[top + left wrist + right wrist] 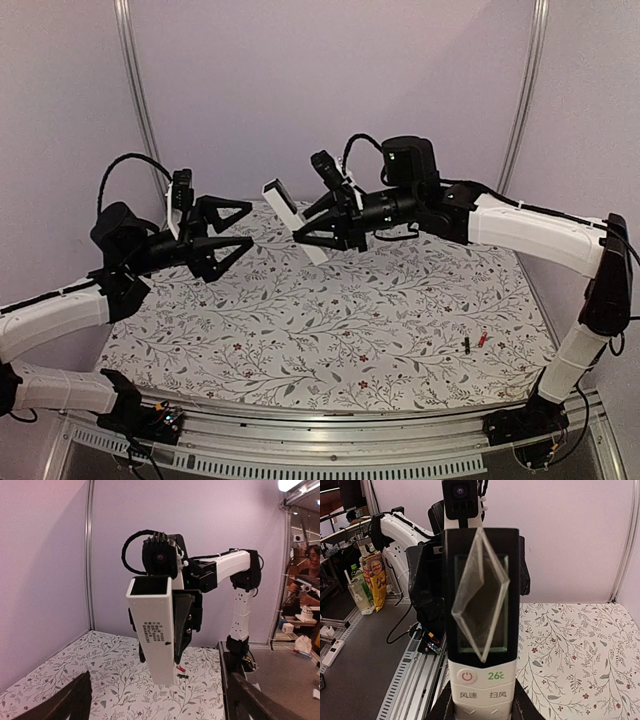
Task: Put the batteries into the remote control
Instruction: Pass from the right arm to the left, then pass from the left arm to the right
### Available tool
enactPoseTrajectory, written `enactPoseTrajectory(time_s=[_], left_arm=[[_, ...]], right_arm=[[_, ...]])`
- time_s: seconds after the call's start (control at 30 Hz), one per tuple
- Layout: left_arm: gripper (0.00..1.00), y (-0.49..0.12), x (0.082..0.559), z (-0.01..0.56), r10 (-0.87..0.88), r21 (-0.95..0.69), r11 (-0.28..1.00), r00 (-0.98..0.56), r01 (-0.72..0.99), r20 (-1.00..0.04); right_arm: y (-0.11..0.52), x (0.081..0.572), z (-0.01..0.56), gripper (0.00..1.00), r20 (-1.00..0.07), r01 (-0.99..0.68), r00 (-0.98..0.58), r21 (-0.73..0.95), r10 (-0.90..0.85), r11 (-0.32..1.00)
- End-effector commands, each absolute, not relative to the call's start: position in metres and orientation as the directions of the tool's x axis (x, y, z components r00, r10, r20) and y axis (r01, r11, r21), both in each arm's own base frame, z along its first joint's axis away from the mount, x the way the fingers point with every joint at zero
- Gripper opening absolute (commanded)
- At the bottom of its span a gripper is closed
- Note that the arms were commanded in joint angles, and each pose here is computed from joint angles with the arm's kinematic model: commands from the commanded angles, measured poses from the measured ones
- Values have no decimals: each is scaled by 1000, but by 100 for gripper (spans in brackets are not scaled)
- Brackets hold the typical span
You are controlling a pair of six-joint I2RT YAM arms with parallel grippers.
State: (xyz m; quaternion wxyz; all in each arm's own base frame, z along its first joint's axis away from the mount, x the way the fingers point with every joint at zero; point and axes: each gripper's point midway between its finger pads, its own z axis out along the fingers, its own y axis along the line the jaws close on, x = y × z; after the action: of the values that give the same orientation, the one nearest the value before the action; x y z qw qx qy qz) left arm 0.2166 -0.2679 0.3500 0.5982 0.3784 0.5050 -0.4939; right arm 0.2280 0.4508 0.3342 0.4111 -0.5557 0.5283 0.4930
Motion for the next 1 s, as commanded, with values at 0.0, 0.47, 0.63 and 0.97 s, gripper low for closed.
enactPoseTrajectory(time_s=[0.0, 0.47, 0.63, 0.97], left_arm=[[89, -279, 209, 358, -228, -38, 221, 14, 974, -974], [37, -298, 216, 352, -218, -135, 179, -94, 975, -971], [0, -297, 218, 357, -253, -178, 184, -129, 967, -959], [0, -267, 261, 372, -507, -509, 486, -246, 710, -826]], right_arm=[[467, 214, 330, 0, -981, -985, -32, 64, -192, -163], [485, 205, 315, 0, -969, -980, -2, 52, -248, -192], [484, 209, 316, 9, -967, -986, 3, 40, -255, -160], [468, 246, 331, 72, -966, -917, 142, -211, -216, 338]])
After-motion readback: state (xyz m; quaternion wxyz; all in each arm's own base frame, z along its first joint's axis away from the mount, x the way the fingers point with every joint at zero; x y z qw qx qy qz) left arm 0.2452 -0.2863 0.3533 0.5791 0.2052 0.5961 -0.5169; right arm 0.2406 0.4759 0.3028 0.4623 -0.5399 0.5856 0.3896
